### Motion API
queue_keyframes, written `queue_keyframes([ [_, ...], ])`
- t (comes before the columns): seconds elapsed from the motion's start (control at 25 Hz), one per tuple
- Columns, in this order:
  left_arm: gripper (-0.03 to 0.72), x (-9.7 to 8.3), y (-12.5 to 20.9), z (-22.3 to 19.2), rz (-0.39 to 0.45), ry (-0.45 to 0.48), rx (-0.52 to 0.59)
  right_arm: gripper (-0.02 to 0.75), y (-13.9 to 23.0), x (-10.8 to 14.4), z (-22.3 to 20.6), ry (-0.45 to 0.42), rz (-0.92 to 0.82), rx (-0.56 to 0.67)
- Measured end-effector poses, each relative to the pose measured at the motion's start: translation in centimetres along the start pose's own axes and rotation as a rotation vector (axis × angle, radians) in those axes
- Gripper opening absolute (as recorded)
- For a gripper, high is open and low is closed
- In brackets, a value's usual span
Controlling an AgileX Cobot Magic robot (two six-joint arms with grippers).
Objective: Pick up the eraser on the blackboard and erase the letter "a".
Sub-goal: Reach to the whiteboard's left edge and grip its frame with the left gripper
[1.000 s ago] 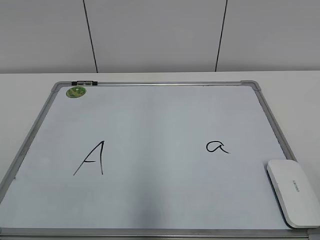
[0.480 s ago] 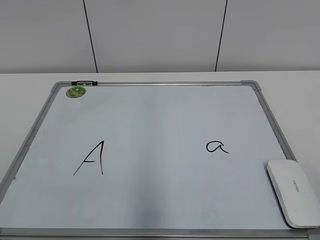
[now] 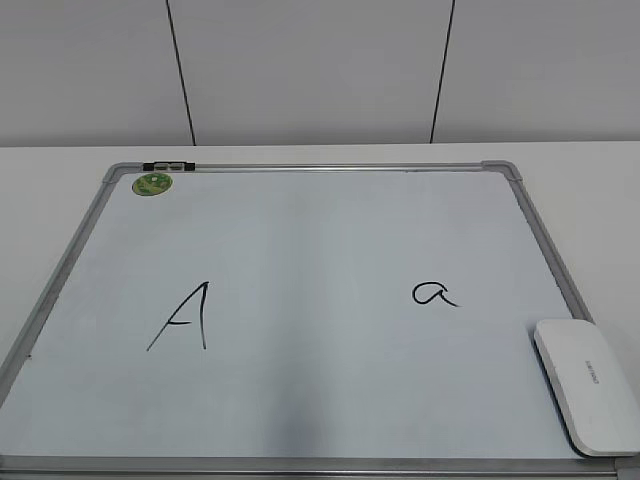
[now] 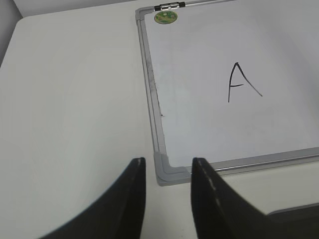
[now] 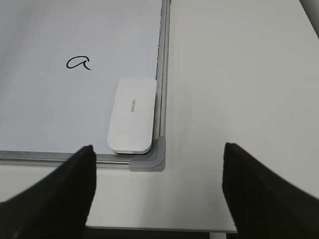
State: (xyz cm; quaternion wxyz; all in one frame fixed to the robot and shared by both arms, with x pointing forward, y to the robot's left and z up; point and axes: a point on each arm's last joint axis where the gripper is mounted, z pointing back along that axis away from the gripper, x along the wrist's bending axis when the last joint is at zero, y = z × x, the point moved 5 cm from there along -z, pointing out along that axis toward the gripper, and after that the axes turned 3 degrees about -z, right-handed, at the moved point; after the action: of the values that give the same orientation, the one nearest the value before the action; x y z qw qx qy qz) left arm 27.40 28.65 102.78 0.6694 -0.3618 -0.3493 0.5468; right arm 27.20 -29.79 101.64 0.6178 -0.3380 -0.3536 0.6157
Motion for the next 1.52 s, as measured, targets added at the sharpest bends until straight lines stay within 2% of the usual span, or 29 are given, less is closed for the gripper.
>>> queue_keyframes([
  [0.44, 0.237, 0.0, -0.1, 0.0, 0.001, 0.001, -0.004, 0.587, 0.0, 0.0, 0.0, 0.000, 0.000, 0.000],
  [0.56, 0.265, 0.0, -1.1, 0.7, 0.002, -0.002, -0.063, 0.587, 0.0, 0.0, 0.0, 0.000, 0.000, 0.000],
  [0.68, 0.343, 0.2, -2.8, 1.6, -0.002, -0.019, -0.160, 0.587, 0.0, 0.0, 0.0, 0.000, 0.000, 0.000],
  [0.76, 0.431, 0.3, -3.6, 2.1, -0.003, -0.029, -0.216, 0.587, 0.0, 0.0, 0.0, 0.000, 0.000, 0.000],
  [0.88, 0.560, 0.5, -4.3, 2.0, -0.001, -0.035, -0.240, 0.587, 0.0, 0.0, 0.0, 0.000, 0.000, 0.000],
  [1.0, 0.607, 0.7, -5.0, 0.9, 0.006, -0.033, -0.205, 0.587, 0.0, 0.0, 0.0, 0.000, 0.000, 0.000],
  [1.16, 0.619, 1.3, -6.3, -2.0, 0.023, -0.022, -0.111, 0.587, 0.0, 0.0, 0.0, 0.000, 0.000, 0.000],
  [1.32, 0.619, 1.6, -7.1, -5.5, 0.059, 0.004, 0.004, 0.587, 0.0, 0.0, 0.0, 0.000, 0.000, 0.000],
  [1.52, 0.619, 2.0, -6.8, -10.7, 0.094, 0.028, 0.206, 0.587, 0.0, 0.0, 0.0, 0.000, 0.000, 0.000],
])
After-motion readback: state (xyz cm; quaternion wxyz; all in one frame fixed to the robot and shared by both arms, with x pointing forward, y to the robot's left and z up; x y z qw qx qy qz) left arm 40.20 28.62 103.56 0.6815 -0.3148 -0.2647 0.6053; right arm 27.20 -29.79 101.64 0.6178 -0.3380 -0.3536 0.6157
